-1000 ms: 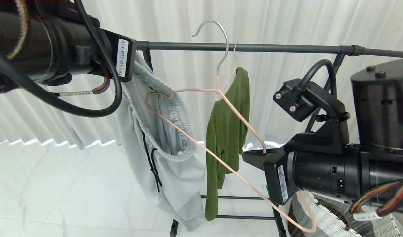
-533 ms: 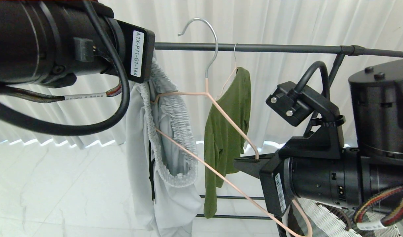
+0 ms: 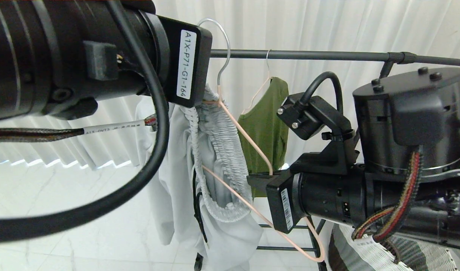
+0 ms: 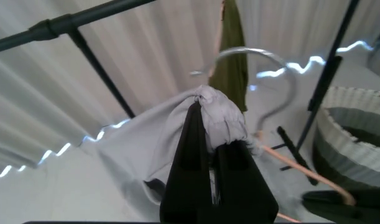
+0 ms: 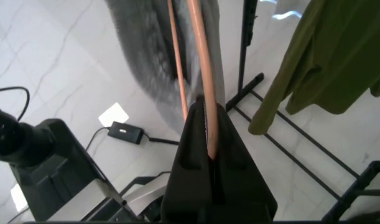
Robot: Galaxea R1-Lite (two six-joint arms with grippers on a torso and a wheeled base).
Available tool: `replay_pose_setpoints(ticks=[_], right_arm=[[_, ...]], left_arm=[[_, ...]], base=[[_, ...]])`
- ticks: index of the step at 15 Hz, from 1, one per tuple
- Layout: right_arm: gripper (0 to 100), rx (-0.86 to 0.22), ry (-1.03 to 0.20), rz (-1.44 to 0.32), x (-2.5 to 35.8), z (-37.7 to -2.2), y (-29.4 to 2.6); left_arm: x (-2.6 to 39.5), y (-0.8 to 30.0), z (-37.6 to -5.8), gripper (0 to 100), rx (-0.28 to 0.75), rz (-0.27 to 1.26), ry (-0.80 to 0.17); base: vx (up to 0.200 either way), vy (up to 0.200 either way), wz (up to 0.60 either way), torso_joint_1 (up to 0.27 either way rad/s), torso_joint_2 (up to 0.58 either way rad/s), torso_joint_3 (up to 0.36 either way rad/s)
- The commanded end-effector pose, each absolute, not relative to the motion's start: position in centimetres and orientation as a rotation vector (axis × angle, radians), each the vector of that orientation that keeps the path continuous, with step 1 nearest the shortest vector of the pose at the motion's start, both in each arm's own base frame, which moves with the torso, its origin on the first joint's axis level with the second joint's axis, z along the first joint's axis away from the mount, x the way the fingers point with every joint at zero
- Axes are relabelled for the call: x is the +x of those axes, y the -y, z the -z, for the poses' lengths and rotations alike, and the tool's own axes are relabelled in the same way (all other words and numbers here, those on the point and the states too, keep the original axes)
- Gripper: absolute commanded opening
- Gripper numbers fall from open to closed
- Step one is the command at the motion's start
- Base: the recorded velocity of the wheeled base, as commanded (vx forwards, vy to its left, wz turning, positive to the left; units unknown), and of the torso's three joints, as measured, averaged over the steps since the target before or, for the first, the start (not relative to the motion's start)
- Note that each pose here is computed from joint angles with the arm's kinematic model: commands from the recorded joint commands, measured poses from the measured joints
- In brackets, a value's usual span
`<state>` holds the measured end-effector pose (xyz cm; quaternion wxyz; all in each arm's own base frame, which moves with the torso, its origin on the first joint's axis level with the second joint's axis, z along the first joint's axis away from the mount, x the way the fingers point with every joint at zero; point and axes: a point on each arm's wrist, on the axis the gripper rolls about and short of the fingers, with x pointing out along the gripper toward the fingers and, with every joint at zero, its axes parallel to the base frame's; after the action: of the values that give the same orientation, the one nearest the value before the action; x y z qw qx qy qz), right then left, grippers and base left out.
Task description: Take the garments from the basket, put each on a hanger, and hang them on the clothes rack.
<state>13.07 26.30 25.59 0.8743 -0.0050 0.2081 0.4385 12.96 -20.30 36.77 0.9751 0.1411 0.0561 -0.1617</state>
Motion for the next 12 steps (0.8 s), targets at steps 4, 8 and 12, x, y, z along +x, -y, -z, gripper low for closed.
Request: replay_pose_setpoints(ticks=[4, 8, 12], right_arm=[[0, 0.026, -0.374, -0.922, 12.7, -26.8, -25.6], [0, 0.056, -0.31, -0.939, 12.1, -27.9, -24.6], [0, 0.064, -0.254, -0.95, 12.1, -28.1, -24.5]], left_arm=[[12.8, 19.8, -36.6, 0, 0.292, 0.32, -0.117], [13.4, 19.2, -36.7, 0, 0.286, 0.288, -0.118], [13.5, 19.5, -36.6, 0, 0.29, 0.293, -0.121]], base=[[0.0, 0.0, 0.0, 0.0, 0.0, 0.0], [0.0, 0.0, 0.0, 0.0, 0.0, 0.0], [0.0, 0.0, 0.0, 0.0, 0.0, 0.0]])
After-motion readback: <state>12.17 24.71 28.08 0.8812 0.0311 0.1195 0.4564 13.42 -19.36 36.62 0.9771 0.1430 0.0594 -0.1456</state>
